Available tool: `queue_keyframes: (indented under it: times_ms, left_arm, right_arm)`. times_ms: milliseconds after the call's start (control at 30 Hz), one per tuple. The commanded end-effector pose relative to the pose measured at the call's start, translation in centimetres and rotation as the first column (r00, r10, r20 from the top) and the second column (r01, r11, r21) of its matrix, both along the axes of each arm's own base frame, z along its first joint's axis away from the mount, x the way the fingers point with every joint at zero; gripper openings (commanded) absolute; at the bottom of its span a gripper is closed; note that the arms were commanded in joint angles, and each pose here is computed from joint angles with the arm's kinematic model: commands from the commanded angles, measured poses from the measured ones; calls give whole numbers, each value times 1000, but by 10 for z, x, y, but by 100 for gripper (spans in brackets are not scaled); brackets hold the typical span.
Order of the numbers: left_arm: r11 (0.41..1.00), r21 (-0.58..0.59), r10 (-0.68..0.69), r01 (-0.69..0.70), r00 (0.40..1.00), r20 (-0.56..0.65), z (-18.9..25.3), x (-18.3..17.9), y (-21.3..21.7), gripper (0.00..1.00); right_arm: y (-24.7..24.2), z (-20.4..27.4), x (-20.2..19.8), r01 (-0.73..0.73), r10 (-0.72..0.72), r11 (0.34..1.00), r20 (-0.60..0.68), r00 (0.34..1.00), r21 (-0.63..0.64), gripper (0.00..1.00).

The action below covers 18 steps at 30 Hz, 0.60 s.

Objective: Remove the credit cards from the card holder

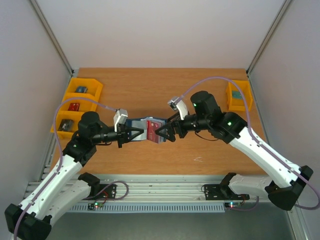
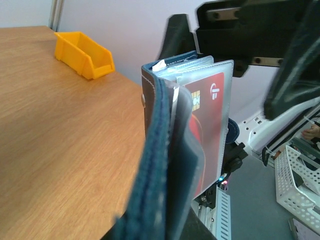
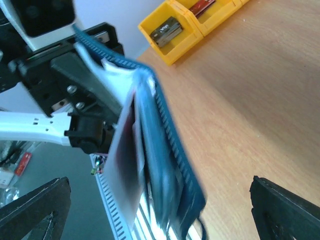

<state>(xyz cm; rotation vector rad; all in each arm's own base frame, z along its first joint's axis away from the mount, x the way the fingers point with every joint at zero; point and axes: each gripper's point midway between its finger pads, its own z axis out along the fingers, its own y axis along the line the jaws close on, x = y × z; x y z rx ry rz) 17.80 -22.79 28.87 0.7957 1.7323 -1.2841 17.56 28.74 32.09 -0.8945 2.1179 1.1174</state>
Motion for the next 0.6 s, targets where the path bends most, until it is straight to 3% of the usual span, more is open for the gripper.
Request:
queue_keyframes:
  times_ms: [0,67,133,200,367,433,500,567]
  left_arm:
    - [997,-47,-59,65,992,113,31,-12,-1,0]
    - [996,-51,-66,72,990,121,33,-14,-1,0]
    - [996,-54,-67,74,991,117,33,-14,-1,0]
    - [996,-54,-61,67,992,112,32,-13,-1,0]
    - [999,-47,20,-16,995,93,31,1,2,0]
    - [996,-19,85,-84,992,89,23,12,6,8]
    - [985,25,166,-168,983,79,11,25,13,29]
    - [962,83,252,-259,964,87,-2,38,22,43]
  right_arm:
    - [17,11,16,-21,19,999,44,999,37,99]
    - [21,11,14,-46,44,998,34,998,48,98]
    - [26,14,7,-98,96,992,23,995,76,88]
    - [28,17,-1,-137,136,986,14,991,100,68]
    - [21,24,-11,-157,153,976,39,987,153,8]
    - [16,24,-11,-137,134,978,31,991,159,1]
    - [15,22,-10,-118,117,982,11,993,151,1]
    - [14,22,-7,-90,93,985,-9,996,148,1]
